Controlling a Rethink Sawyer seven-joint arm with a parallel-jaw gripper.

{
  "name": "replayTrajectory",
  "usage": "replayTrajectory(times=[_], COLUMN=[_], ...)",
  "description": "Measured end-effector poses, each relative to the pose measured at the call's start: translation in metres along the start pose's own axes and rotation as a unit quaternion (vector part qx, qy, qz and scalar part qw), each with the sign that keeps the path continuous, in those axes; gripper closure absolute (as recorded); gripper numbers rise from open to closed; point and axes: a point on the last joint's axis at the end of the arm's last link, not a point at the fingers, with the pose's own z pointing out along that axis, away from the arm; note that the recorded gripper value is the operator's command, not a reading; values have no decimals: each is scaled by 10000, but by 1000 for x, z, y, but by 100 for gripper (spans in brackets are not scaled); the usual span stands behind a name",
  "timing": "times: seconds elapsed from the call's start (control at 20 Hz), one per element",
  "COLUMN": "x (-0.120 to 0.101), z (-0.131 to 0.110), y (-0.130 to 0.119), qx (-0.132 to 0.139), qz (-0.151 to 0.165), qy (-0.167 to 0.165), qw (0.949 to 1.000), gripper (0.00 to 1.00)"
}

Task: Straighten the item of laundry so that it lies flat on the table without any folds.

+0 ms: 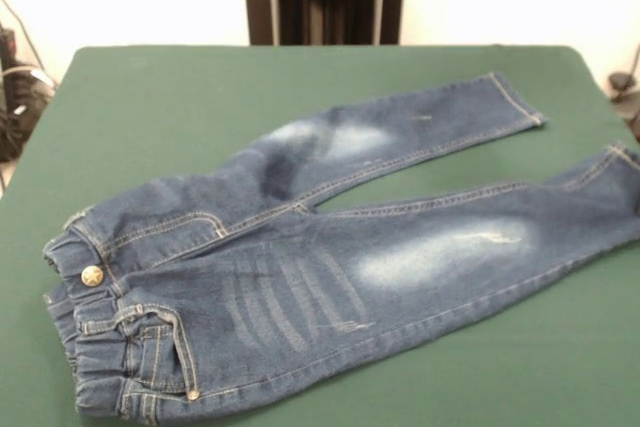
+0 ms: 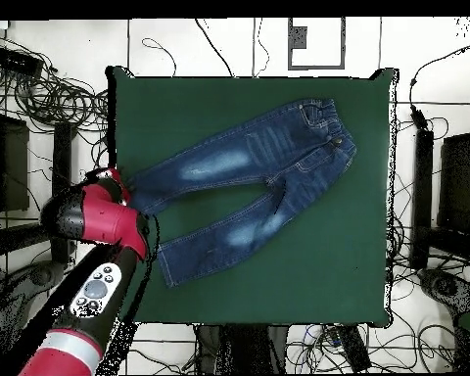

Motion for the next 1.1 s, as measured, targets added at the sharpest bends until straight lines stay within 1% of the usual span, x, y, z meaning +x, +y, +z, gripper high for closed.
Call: replayTrajectory(times=[0.25, 0.35, 0.45, 0.55, 0.7, 0.75, 0.95, 1.1], x=[-11, -18, -21, -26, -28, -30, -29, -26], z=[-3, -4, -4, -4, -4, -4, -6, -8], y=[-19, -24, -26, -30, -32, -34, -38, -40], qx=[48, 7, -6, -30, -40, -37, -30, -12], qz=[43, -43, -103, -251, -354, -444, -541, -550], qy=[219, 332, 377, 478, 544, 596, 719, 780], qw=[9997, 9994, 9992, 9985, 9979, 9972, 9959, 9954], gripper=[0, 0, 0, 0, 0, 0, 0, 0])
